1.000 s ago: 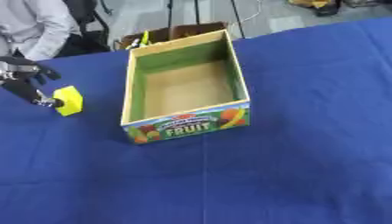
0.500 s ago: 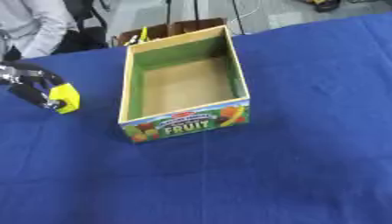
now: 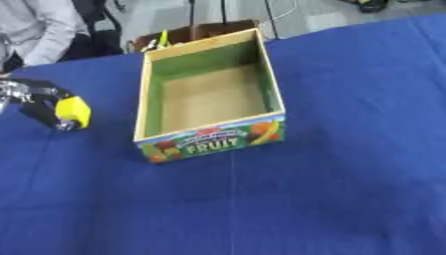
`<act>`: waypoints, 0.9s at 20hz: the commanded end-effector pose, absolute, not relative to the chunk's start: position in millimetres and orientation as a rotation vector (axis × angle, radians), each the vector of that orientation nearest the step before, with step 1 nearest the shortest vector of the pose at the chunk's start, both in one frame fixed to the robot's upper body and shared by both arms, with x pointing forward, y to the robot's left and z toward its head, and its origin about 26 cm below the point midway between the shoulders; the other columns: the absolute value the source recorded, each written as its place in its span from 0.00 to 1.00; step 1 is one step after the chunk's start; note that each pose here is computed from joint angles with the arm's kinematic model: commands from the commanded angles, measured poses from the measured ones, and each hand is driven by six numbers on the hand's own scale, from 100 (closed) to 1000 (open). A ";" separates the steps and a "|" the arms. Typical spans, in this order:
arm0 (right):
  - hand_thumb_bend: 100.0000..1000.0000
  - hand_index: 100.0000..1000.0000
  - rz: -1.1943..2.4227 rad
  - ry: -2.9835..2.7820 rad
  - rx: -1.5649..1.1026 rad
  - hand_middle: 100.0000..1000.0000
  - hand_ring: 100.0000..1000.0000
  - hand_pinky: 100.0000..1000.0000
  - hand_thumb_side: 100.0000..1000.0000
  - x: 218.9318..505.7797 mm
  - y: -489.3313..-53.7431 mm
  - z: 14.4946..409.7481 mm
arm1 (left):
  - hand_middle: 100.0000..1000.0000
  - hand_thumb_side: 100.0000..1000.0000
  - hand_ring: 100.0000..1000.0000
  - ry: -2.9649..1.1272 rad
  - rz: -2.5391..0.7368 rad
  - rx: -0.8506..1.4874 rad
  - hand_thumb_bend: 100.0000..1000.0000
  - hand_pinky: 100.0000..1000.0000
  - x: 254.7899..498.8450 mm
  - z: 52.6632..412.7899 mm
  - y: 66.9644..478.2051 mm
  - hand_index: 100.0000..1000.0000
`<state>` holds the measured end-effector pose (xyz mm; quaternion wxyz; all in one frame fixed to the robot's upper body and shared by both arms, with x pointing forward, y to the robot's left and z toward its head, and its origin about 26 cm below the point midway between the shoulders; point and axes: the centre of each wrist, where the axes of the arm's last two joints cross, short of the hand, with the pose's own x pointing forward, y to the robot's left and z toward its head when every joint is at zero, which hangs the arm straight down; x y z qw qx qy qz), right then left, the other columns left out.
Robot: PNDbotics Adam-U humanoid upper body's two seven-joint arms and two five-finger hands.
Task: Pick up objects on the table and place them in the box.
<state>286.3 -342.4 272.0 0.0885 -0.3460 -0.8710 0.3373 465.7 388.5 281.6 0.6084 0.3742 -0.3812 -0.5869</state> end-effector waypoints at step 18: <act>0.00 0.87 1.025 -2.613 -1.060 0.86 0.90 0.79 1.00 282.6 -342.8 280.3 | 0.65 0.58 0.57 -1.019 -1.208 0.952 0.00 0.28 463.1 295.3 398.0 0.77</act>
